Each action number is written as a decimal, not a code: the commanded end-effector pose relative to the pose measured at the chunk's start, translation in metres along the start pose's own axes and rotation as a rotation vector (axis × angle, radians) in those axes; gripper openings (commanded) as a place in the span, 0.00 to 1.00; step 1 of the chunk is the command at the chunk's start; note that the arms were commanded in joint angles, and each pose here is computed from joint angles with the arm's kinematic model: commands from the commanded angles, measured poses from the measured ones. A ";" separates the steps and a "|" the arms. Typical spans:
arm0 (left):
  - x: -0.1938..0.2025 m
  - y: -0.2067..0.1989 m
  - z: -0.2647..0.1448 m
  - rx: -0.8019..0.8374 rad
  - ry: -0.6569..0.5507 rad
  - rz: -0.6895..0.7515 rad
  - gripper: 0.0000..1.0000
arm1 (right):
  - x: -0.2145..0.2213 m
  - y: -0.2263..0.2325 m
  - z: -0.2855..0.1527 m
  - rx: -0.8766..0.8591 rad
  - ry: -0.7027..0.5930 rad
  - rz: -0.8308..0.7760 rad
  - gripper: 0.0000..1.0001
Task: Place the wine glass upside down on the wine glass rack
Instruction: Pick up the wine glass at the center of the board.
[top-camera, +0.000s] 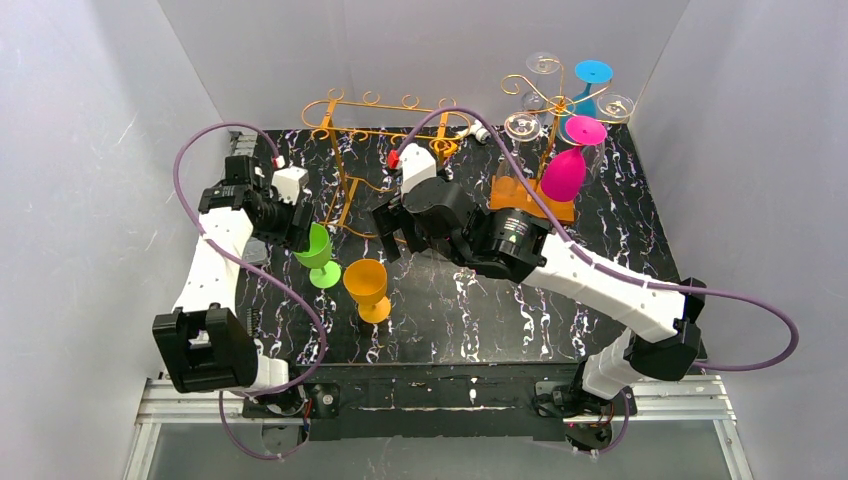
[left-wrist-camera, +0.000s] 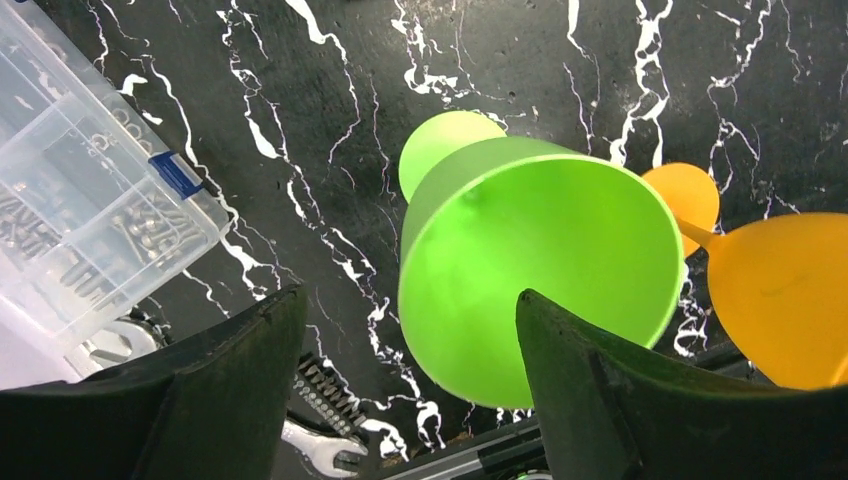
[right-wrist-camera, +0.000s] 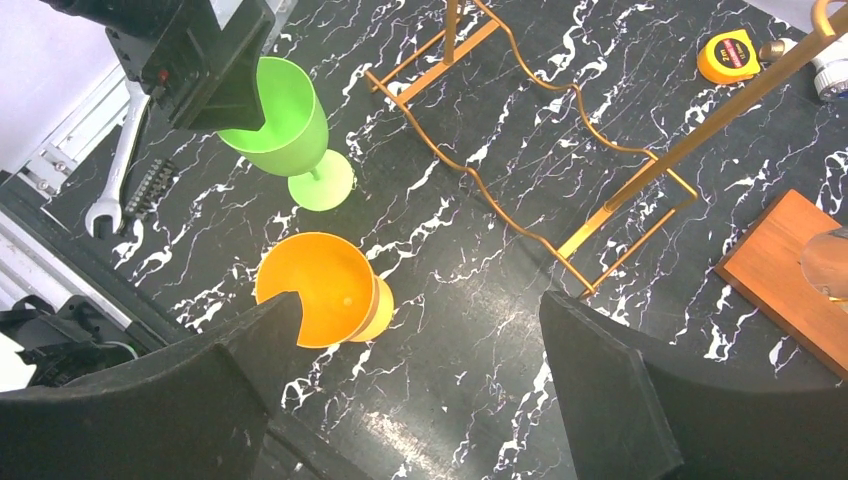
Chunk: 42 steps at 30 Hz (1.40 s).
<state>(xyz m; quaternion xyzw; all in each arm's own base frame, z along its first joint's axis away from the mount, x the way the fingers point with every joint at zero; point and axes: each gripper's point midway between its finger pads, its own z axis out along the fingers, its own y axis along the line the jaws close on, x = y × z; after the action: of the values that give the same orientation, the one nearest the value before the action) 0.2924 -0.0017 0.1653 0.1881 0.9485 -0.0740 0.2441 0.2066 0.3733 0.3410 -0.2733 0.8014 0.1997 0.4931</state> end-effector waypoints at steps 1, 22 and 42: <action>-0.014 0.003 0.006 0.018 -0.069 -0.028 0.73 | -0.011 -0.002 -0.003 0.017 -0.055 0.041 0.98; -0.046 0.001 -0.087 -0.008 -0.349 0.042 0.00 | -0.034 0.029 0.005 -0.090 -0.089 0.147 0.98; -0.125 -0.047 -0.316 -0.213 -1.206 0.202 0.00 | -0.145 0.081 -0.045 -0.718 -0.360 0.773 0.98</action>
<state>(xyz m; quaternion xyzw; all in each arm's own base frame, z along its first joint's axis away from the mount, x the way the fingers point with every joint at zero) 0.2473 0.0027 0.4509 0.1384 0.7239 -0.0756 0.6716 0.2016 0.4517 0.4121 -0.1097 0.7290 0.5495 0.3931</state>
